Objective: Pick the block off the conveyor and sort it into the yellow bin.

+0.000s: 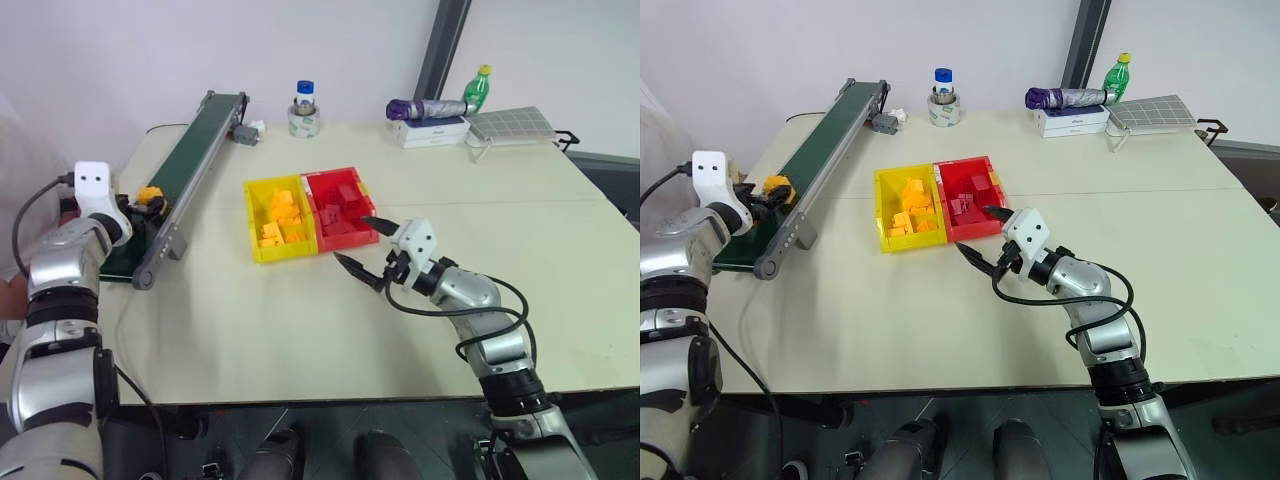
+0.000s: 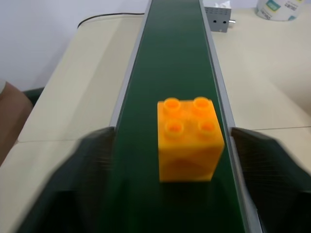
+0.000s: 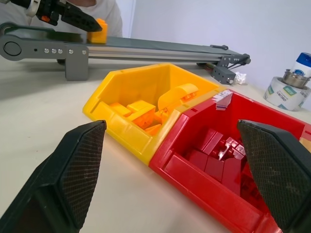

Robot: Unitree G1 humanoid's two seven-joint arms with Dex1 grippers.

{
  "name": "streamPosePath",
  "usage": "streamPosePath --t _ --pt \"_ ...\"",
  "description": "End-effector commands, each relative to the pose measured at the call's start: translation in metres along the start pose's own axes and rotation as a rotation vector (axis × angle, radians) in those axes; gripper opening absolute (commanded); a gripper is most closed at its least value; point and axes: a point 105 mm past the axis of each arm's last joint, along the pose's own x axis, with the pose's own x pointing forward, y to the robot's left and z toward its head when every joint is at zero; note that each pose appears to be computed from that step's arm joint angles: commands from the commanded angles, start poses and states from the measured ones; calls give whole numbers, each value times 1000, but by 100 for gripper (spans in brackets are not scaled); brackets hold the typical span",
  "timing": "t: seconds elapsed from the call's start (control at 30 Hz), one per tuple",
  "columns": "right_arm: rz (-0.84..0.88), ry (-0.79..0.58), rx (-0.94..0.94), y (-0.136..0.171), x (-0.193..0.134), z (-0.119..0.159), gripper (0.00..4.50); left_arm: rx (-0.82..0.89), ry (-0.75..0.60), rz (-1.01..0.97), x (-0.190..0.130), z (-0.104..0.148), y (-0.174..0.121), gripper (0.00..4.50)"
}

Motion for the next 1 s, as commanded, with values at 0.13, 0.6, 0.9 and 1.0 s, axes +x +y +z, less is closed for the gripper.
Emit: streamPosePath --t 0.13,0.6,0.9,1.0 --pt "7 -42 -36 2 1 14 450 -9 -71 14 -6 14 3 130" --pt "0 -54 -34 -1 1 17 450 -43 -317 -417 -18 72 -151 130" --pt "-28 -50 -42 -4 -5 20 450 -76 -273 -423 8 46 -204 130" --pt "-33 -48 -45 -4 -6 20 450 -103 -278 -453 9 47 -208 281"
